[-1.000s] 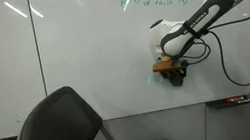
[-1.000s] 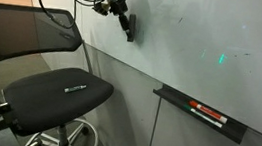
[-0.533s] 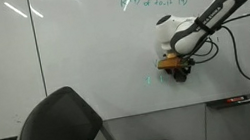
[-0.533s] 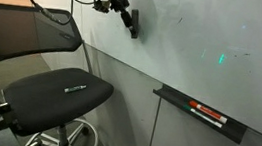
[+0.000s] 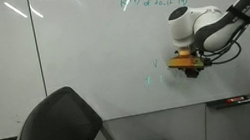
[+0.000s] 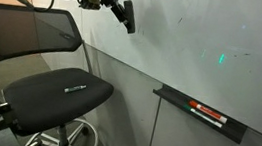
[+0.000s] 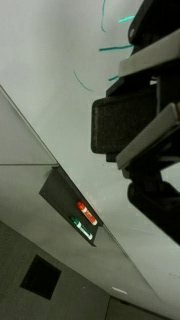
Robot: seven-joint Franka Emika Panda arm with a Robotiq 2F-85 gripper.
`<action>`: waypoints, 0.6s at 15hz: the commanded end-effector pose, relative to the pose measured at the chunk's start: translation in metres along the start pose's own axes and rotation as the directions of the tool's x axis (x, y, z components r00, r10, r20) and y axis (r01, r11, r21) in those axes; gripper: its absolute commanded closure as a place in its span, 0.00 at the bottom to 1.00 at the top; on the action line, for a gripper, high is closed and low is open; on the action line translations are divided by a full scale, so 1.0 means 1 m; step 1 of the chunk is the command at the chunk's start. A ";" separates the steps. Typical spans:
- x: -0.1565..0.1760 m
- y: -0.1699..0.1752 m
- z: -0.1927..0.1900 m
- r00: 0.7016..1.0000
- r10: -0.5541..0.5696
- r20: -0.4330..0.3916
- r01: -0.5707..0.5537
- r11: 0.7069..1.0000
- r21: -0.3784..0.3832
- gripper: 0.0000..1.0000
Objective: Erase the words on the whiteboard
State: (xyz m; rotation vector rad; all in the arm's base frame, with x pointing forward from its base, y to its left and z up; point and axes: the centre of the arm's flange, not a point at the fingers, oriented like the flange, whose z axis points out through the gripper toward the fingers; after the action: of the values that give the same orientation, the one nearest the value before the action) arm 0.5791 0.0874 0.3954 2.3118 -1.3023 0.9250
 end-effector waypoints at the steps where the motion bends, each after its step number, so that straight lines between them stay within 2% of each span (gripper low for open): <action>1: -0.017 0.056 -0.051 0.997 0.042 -0.067 -0.038 0.997 0.065 0.69; 6: -0.047 0.085 -0.108 0.994 0.021 -0.105 -0.007 0.991 0.133 0.69; 9: -0.072 0.092 -0.150 0.989 -0.024 -0.149 0.051 0.982 0.180 0.69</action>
State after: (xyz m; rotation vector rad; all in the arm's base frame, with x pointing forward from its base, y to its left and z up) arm 0.4582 0.1462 0.4350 2.3463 -1.2098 1.1325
